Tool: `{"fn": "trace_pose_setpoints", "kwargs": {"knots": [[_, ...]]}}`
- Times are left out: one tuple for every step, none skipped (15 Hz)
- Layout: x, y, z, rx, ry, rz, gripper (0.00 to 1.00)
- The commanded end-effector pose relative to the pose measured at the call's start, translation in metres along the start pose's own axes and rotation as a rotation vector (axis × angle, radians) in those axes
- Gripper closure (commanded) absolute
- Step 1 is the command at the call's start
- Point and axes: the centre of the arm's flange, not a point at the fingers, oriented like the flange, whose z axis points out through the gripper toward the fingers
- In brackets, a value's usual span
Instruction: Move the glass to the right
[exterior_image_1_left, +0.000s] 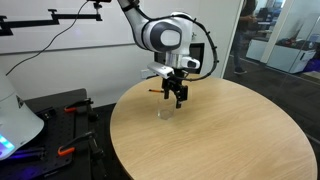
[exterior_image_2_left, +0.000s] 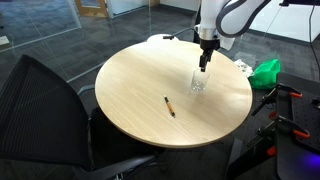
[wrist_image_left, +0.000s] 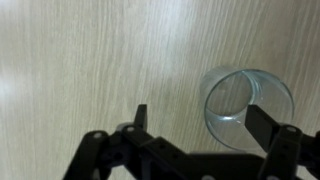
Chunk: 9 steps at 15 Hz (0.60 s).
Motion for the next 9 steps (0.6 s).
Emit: {"fn": "trace_pose_setpoints", "kwargs": {"knots": [[0.015, 0.006, 0.011, 0.005, 0.017, -0.029, 0.0], [0.017, 0.006, 0.014, 0.006, 0.016, -0.032, 0.0], [0.019, 0.007, 0.017, 0.006, 0.015, -0.032, 0.0], [0.02, 0.007, 0.02, 0.009, 0.013, -0.035, 0.0], [0.021, 0.007, 0.023, 0.012, 0.012, -0.042, 0.0], [0.023, 0.007, 0.026, 0.015, 0.01, -0.046, 0.0], [0.024, 0.007, 0.029, 0.016, 0.007, -0.048, 0.0], [0.025, 0.007, 0.031, 0.018, 0.006, -0.053, 0.0], [0.027, 0.006, 0.034, 0.02, 0.003, -0.056, 0.0]]}}
